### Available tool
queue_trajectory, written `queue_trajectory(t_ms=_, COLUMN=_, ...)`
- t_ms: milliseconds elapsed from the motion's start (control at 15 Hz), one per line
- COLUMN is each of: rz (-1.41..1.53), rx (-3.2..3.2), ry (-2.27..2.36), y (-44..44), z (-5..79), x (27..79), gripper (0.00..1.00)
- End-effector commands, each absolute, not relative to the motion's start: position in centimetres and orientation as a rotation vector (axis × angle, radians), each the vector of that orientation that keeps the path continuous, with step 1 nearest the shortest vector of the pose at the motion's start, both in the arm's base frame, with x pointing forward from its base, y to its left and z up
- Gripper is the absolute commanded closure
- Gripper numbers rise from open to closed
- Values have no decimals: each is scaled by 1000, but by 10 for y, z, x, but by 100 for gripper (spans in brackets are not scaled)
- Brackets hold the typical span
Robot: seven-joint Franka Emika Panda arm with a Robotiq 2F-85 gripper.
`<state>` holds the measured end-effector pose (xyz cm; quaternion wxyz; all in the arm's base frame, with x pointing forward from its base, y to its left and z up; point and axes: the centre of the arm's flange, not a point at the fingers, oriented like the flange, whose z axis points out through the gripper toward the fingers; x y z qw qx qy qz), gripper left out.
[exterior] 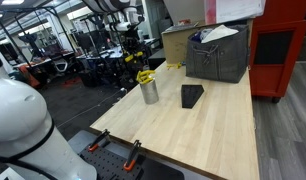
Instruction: Remove the wrench from the black stand and put it in the silver holder.
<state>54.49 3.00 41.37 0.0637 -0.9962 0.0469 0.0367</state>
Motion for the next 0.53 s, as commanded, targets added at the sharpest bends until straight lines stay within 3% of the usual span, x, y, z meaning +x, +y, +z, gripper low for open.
queue_trajectory(t_ms=0, rz=31, rx=-3050, ry=131, y=33, z=426, x=539, gripper=94)
queue_trajectory(t_ms=467, rz=-62, rx=-3069, ry=240, y=23, z=444, x=546, gripper=94)
